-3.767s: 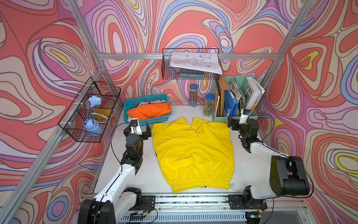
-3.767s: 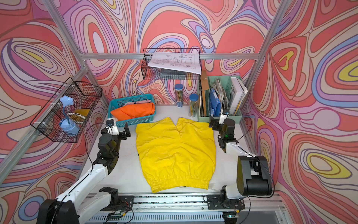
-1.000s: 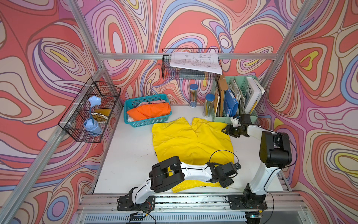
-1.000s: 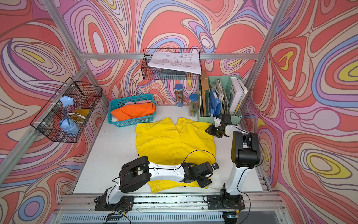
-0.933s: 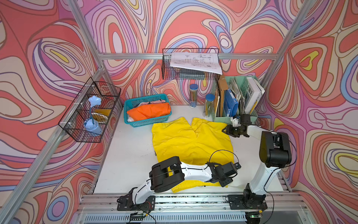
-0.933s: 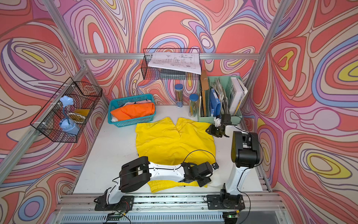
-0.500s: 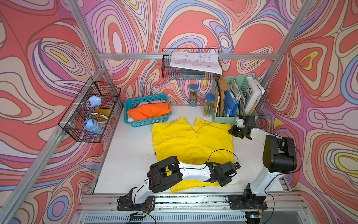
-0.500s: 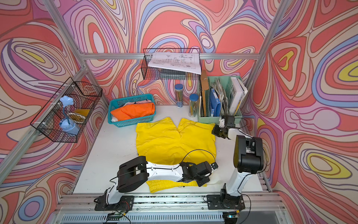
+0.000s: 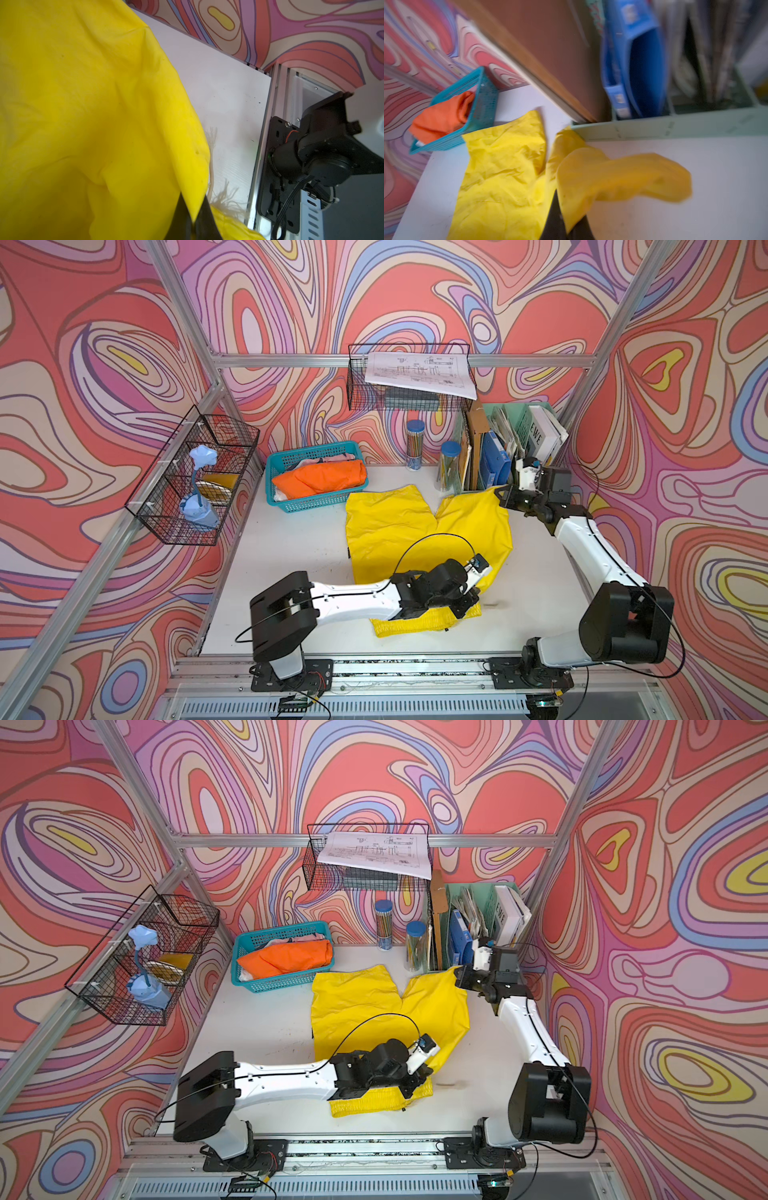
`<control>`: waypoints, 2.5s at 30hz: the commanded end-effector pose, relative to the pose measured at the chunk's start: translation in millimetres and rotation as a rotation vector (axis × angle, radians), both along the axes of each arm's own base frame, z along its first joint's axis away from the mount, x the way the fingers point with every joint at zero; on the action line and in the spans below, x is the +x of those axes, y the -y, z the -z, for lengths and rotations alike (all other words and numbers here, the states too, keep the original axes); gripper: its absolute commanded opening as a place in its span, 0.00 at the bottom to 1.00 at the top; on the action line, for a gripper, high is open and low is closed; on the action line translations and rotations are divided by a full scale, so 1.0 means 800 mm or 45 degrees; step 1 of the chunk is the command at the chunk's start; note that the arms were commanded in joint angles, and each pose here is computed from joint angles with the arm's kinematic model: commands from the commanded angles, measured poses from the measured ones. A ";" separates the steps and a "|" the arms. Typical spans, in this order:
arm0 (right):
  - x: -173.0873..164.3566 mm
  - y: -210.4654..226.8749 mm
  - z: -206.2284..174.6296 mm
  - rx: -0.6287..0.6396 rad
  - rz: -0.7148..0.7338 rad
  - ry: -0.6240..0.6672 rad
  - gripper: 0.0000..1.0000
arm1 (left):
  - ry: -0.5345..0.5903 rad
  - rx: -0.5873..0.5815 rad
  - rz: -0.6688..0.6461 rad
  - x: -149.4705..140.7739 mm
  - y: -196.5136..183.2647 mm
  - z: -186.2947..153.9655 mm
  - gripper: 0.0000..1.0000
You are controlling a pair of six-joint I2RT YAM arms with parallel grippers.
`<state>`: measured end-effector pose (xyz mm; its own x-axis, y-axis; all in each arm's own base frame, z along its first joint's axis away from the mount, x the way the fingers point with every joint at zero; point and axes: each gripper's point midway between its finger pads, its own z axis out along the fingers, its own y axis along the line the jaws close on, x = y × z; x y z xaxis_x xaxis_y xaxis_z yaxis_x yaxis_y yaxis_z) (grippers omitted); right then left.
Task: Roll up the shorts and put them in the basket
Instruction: Fold the shorts at the center of the board, then adjust the shorts at the center of the board.
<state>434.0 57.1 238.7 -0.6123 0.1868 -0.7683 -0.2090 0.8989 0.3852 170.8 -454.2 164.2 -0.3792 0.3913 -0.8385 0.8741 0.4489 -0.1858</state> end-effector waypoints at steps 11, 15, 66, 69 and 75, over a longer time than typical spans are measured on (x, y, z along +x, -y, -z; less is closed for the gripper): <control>0.005 -0.301 -0.011 -0.140 -0.786 0.045 0.00 | 0.036 -0.052 -0.576 0.021 -0.183 0.016 0.00; -0.002 -0.365 0.020 -0.166 -0.917 0.006 0.00 | 0.022 -0.020 -0.729 0.019 -0.241 0.043 0.00; -0.022 -0.286 0.234 -0.024 -0.383 -0.485 0.97 | 0.423 -0.018 -1.257 0.086 -0.357 -0.060 0.00; -0.027 -0.286 0.249 -0.009 -0.372 -0.525 0.97 | 0.353 -0.029 -1.249 0.096 -0.357 -0.046 0.00; -0.031 -0.316 0.256 0.128 -0.464 -0.548 0.81 | 0.241 0.054 -1.245 0.104 -0.366 0.001 0.00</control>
<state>414.4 296.8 44.0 -0.8881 -0.0389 -0.4580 -0.3094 0.7874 0.5332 255.3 -153.9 176.8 -0.3678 0.0152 -0.9298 0.0885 0.9959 -0.0187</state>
